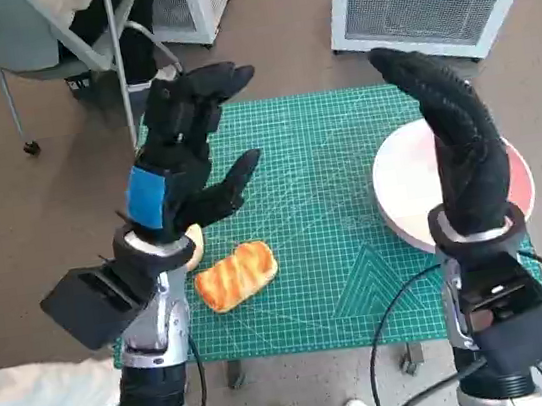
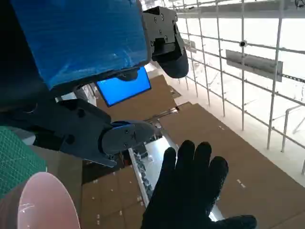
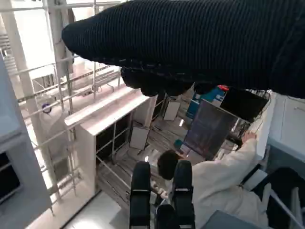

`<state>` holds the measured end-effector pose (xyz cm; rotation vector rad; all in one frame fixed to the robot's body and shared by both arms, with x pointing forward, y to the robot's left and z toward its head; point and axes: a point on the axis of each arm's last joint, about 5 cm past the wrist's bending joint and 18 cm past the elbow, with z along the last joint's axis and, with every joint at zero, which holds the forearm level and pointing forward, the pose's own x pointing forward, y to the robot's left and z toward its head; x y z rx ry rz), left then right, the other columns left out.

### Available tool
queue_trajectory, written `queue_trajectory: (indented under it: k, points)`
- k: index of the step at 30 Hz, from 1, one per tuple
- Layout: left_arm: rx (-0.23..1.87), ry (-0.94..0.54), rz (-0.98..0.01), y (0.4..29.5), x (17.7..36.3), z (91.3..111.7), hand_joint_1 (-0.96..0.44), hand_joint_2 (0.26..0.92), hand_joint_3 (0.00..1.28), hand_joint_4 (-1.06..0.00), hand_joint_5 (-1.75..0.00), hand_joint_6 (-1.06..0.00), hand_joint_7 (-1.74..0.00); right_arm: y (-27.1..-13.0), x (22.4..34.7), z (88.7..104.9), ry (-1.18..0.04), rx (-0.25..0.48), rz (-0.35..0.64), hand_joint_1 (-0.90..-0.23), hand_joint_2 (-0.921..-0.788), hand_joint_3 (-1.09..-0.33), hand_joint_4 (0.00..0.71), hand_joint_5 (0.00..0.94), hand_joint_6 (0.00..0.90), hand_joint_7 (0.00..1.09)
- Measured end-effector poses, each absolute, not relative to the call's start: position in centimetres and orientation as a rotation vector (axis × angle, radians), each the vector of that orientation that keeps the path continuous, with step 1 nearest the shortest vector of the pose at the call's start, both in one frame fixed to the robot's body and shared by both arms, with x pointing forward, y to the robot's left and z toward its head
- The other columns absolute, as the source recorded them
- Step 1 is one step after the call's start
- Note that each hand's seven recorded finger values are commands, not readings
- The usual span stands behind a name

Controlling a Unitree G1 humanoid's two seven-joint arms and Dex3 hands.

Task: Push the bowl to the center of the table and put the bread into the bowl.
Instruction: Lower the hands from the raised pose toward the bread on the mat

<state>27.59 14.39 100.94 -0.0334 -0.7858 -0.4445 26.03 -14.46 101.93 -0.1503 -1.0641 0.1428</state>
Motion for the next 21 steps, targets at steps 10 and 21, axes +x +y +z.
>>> queue_trajectory:
  k: [10,21]
  points:
    - [-0.033,-0.787,-0.444,14.39,27.58,100.97,-0.27,0.796,0.57,0.0,-0.81,0.0,-1.0,-14.49,25.95,101.87,-1.063,-0.15,0.141,-0.365,-0.921,-0.53,0.423,0.002,0.067,0.81]
    - [-0.032,-0.787,-0.444,14.39,27.56,100.96,-0.27,0.793,0.58,0.0,-0.81,0.0,-1.0,-14.67,25.9,101.75,-1.06,-0.149,0.134,-0.356,-0.921,-0.534,0.422,0.001,0.063,0.81]
